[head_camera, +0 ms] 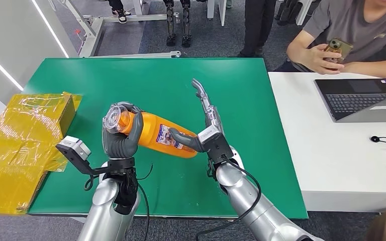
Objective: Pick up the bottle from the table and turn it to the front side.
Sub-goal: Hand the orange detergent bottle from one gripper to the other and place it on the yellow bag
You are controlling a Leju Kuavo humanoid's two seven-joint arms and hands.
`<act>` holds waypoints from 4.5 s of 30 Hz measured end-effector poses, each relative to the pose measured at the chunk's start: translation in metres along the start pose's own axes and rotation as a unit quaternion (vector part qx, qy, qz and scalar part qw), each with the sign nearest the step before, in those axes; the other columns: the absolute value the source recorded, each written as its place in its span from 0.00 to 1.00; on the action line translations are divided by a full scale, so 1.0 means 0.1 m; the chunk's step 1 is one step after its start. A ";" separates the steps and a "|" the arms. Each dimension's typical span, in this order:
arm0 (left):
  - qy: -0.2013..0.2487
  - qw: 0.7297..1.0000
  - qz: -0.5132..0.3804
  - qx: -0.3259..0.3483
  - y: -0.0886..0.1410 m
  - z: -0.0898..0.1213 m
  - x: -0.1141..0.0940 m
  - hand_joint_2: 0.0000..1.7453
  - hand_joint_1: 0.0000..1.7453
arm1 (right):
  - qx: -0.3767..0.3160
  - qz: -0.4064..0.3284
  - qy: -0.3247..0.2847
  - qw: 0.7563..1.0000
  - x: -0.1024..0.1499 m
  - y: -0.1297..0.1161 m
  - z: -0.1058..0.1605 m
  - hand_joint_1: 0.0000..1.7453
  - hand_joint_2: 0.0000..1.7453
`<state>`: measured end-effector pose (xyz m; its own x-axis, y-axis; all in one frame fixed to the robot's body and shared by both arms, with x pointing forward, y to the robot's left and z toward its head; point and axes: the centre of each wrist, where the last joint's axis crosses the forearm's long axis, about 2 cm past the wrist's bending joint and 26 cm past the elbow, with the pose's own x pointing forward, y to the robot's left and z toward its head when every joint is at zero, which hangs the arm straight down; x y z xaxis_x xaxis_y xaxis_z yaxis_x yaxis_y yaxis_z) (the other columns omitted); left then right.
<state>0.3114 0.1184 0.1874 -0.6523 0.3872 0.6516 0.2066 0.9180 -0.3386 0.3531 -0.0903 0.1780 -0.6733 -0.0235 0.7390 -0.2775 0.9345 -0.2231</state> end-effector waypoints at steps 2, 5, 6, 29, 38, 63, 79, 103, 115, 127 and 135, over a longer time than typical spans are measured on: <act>0.000 1.000 -0.002 0.000 0.00 0.00 0.00 1.00 1.00 | -0.001 0.001 -0.001 1.000 0.00 0.00 0.00 0.00 1.00; -0.028 0.995 -0.096 0.010 0.09 0.02 0.09 1.00 1.00 | -0.029 0.029 -0.022 0.999 0.05 0.05 0.13 0.00 1.00; -0.056 0.984 -0.169 0.024 0.17 0.04 0.18 1.00 1.00 | -0.048 0.042 -0.033 0.997 0.10 0.09 0.25 0.00 1.00; -0.196 0.909 -0.359 0.085 0.63 0.12 0.78 1.00 1.00 | -0.128 0.024 -0.050 0.990 0.61 0.23 0.84 0.00 1.00; -0.220 0.881 -0.417 0.045 0.67 0.12 0.80 1.00 1.00 | -0.142 0.028 -0.052 0.988 0.64 0.22 0.86 0.00 1.00; -0.097 0.652 -0.714 -0.236 2.12 0.27 0.37 1.00 1.00 | -0.192 0.025 -0.050 0.980 0.80 0.24 1.19 0.00 1.00; 0.022 0.587 -0.730 -0.349 2.34 -0.20 -0.13 1.00 1.00 | -0.185 0.037 -0.056 0.980 0.88 0.24 1.27 0.00 1.00; 0.149 0.461 -0.774 -0.407 2.79 -0.03 -0.13 1.00 0.33 | -0.182 0.039 -0.051 0.981 0.93 0.19 1.31 0.00 1.00; 0.148 0.471 -0.766 -0.411 2.80 0.02 -0.14 1.00 0.00 | -0.176 0.032 -0.045 0.983 0.95 0.19 1.30 0.00 1.00; 0.078 0.598 -0.727 -0.327 2.70 0.13 -0.12 1.00 0.00 | -0.189 0.035 -0.044 0.980 0.98 0.20 1.30 0.00 1.00; 0.023 0.719 -0.675 -0.163 2.50 0.26 0.00 1.00 0.00 | -0.205 0.040 -0.038 0.977 1.01 0.20 1.34 0.00 1.00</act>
<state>0.3441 0.3459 0.0855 -0.3955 -0.8804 0.2617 -0.4278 0.4288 0.7957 0.1882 -0.1218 0.1632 -0.7347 0.0447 0.6769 0.0670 0.9977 0.0067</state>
